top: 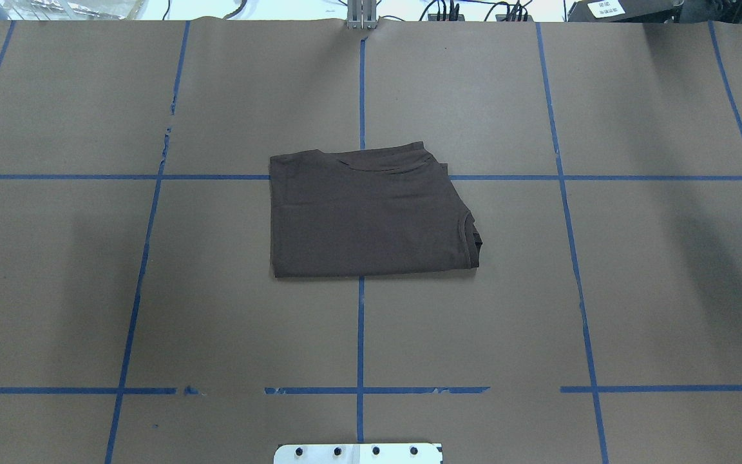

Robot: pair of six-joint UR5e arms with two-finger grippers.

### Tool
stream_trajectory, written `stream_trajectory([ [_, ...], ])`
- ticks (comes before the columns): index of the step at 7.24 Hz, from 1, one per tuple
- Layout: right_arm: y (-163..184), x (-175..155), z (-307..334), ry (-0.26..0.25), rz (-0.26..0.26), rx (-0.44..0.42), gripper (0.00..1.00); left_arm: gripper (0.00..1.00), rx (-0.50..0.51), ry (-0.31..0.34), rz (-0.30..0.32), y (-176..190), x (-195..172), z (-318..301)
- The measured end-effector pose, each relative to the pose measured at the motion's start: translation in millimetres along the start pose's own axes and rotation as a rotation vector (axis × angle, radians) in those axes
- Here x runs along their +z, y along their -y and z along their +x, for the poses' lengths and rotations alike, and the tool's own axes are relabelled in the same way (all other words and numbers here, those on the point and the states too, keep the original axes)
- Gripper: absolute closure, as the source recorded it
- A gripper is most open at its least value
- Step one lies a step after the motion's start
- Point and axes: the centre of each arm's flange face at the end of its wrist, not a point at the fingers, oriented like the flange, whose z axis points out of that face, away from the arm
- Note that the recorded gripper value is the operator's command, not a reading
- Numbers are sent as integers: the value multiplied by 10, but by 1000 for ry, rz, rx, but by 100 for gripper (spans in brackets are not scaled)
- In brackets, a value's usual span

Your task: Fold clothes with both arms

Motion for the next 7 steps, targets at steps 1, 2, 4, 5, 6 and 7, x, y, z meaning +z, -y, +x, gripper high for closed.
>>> stream_trajectory([
  [1, 0, -5, -6, 1, 1, -1, 0, 0, 0, 0, 0, 11, -4, 6],
  [2, -1, -15, -16, 1, 2, -3, 0, 0, 0, 0, 0, 14, -5, 7],
  [4, -2, -32, -33, 2, 6, -6, 0, 0, 1, 0, 1, 17, -7, 8],
  [5, -2, -34, -35, 2, 6, -6, 0, 0, 1, 0, 1, 18, -7, 8],
  [6, -2, -36, -38, 2, 7, -7, 0, 0, 1, 0, 1, 17, -7, 9],
  [7, -4, -43, -44, 3, 8, -8, 0, 0, 1, 0, 1, 15, -8, 9],
])
